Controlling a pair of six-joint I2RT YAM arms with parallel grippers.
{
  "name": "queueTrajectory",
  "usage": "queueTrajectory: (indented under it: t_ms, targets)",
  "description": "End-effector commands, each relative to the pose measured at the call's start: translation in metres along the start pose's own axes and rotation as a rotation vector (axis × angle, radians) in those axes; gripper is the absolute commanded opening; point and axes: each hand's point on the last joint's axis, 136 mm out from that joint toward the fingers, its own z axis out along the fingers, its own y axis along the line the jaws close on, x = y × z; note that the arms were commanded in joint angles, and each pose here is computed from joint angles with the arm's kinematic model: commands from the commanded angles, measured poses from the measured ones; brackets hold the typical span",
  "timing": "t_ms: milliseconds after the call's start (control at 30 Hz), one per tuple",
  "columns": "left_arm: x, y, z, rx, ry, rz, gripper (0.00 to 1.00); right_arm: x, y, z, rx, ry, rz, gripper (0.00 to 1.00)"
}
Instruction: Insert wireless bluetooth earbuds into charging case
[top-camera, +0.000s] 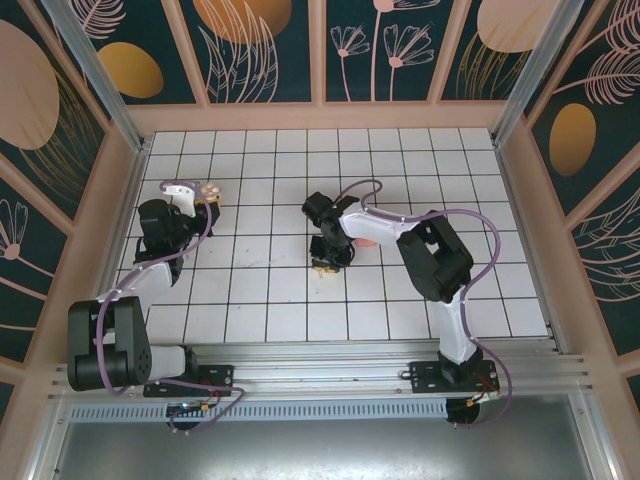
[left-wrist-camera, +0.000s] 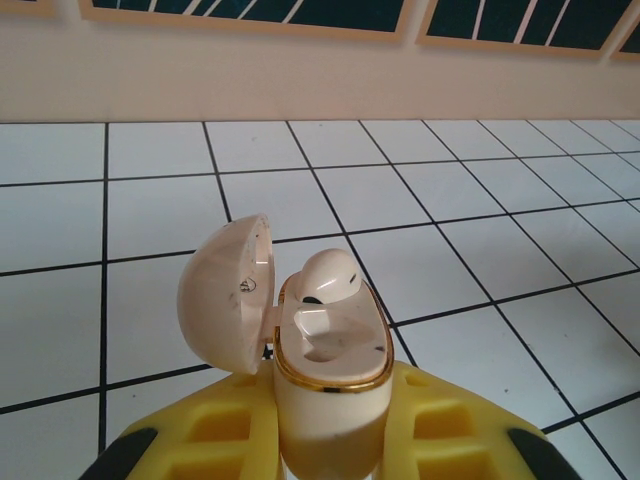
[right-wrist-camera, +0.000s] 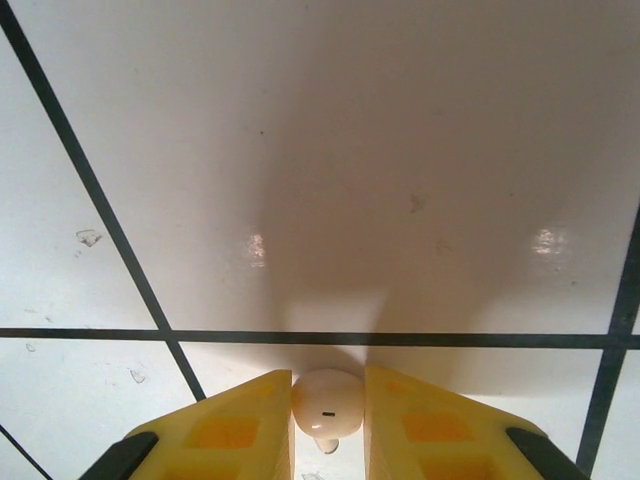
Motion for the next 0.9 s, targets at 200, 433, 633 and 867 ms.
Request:
queueTrajectory:
  t_ms: [200, 433, 633, 867]
  targets:
    - [-0.019, -0.021, 0.002, 0.123, -0.06, 0.029, 0.11, 0.012, -0.018, 0.019, 0.052, 0.038, -0.021, 0.22]
    - [-0.011, -0.063, 0.004, 0.315, -0.047, 0.081, 0.11, -0.016, 0.008, -0.012, -0.046, -0.125, -0.048, 0.2]
    - [-0.006, -0.097, 0.0, 0.45, -0.068, 0.147, 0.11, -0.039, 0.044, -0.055, -0.23, -0.319, -0.07, 0.19]
    - [-0.008, -0.111, -0.008, 0.497, -0.125, 0.184, 0.11, -0.052, 0.09, -0.101, -0.418, -0.509, -0.218, 0.18]
